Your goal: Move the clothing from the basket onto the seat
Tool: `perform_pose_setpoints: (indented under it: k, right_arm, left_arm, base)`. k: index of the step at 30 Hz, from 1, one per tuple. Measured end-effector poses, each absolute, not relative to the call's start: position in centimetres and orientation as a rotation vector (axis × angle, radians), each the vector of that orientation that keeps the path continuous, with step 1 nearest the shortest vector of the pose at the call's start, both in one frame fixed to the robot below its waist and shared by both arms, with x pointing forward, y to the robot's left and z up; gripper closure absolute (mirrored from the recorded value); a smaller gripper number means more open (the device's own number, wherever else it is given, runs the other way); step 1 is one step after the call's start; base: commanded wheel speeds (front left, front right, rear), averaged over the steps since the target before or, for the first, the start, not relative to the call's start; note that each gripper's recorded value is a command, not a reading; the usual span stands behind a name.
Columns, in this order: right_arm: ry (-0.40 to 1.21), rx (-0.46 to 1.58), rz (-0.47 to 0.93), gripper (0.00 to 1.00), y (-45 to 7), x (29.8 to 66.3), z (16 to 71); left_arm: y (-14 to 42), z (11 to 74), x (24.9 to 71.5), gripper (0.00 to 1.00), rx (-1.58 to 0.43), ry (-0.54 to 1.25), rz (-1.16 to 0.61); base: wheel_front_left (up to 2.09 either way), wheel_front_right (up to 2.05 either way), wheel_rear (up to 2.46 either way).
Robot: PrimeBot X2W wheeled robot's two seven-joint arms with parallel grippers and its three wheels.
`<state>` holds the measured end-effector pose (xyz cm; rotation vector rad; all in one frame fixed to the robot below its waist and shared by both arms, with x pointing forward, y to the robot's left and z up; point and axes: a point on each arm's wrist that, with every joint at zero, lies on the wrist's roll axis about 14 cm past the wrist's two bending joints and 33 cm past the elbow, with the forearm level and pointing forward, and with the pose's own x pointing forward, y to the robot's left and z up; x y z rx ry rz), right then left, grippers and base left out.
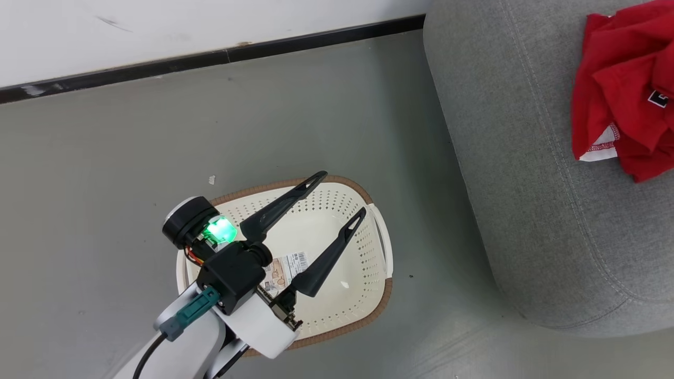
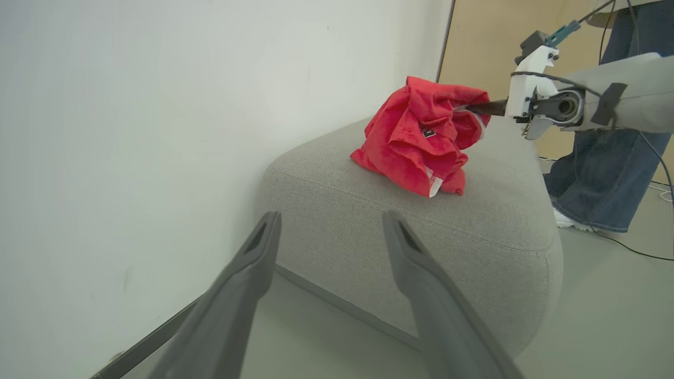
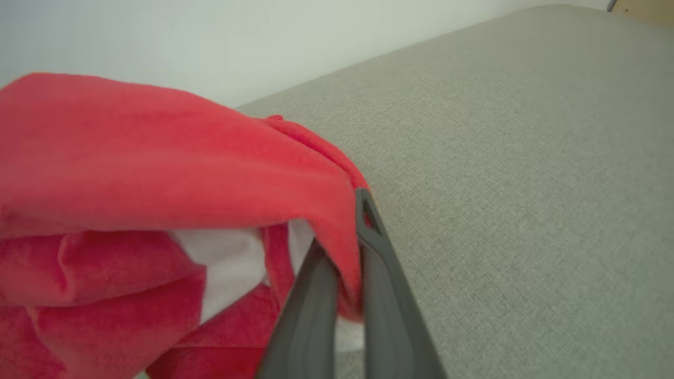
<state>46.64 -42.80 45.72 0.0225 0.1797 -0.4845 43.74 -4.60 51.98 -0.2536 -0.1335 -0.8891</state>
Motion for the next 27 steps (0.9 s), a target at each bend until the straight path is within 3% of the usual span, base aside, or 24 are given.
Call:
perform_pose_setpoints:
  k: [5,17,20,23,26,27]
  right_arm:
    - [0.218,0.037,-0.565,1.00,-44.6,44.0,43.6]
    - [0.203,-0.006,-0.576,1.00,-44.9,43.7,43.8]
    - [0.221,-0.009,-0.554,0.67,-44.0,43.9,43.0]
    - [0.231,-0.005,-0.546,0.53,-43.6,43.9,42.6]
    - [0.228,-0.006,-0.547,0.33,-43.7,43.9,42.7]
    - [0.227,-0.007,-0.548,0.19,-43.7,43.9,42.8]
  left_arm:
    - [-4.8,51.3,44.1,0.00,-0.251,-0.124,-0.898]
    - [-5.1,50.5,44.7,0.00,-0.251,-0.114,-0.908]
    - [-5.2,50.4,44.7,0.00,-0.253,-0.113,-0.909]
    - [-5.2,50.3,44.7,0.00,-0.254,-0.112,-0.910]
    - [-5.2,50.2,44.7,0.00,-0.252,-0.108,-0.910]
    - [-5.3,50.2,44.7,0.00,-0.252,-0.107,-0.910]
  base:
    - [0.00,0.00,0.00]
    - [0.00,0.00,0.00]
    - [0.00,0.00,0.00]
    - [0.00,0.00,0.00]
    - [0.00,0.00,0.00]
    - [0.00,0.00,0.00]
